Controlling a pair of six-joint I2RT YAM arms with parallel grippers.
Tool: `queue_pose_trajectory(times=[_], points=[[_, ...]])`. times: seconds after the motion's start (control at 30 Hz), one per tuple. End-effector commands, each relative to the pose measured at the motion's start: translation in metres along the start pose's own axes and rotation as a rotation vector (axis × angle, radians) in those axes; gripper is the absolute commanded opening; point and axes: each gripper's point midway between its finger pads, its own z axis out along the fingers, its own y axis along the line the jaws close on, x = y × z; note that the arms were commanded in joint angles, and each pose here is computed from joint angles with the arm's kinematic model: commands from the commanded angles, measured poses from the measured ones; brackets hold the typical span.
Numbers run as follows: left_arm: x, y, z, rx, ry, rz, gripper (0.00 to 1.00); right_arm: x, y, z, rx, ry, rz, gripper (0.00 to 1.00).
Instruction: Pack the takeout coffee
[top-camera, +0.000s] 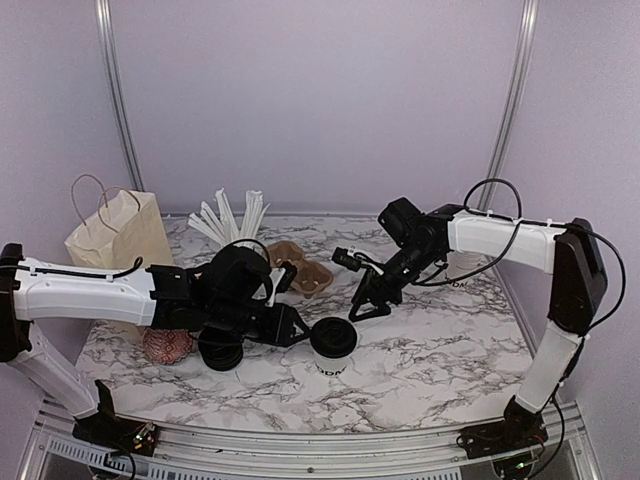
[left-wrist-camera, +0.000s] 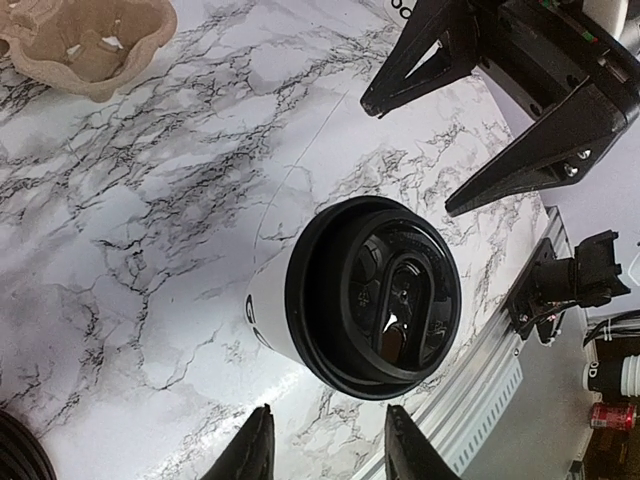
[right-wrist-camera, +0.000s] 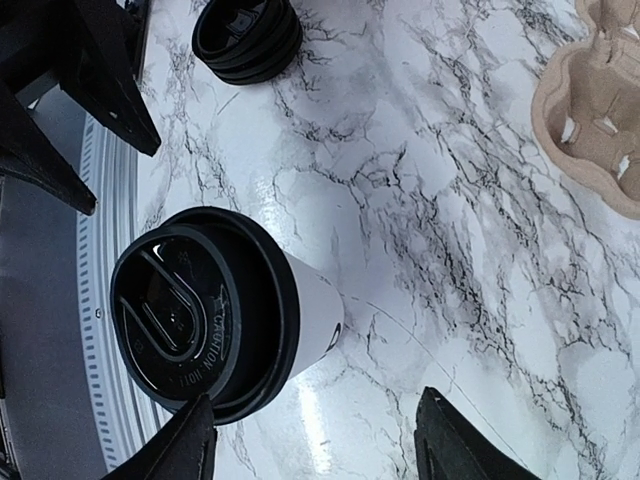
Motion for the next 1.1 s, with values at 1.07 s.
queue_pose_trajectory(times=[1.07], points=[[-0.051,0.001,0.054,0.107,-0.081,-0.067,0.35,-0.006,0.031,0.014,0.214,0.062,-0.31,0.99]])
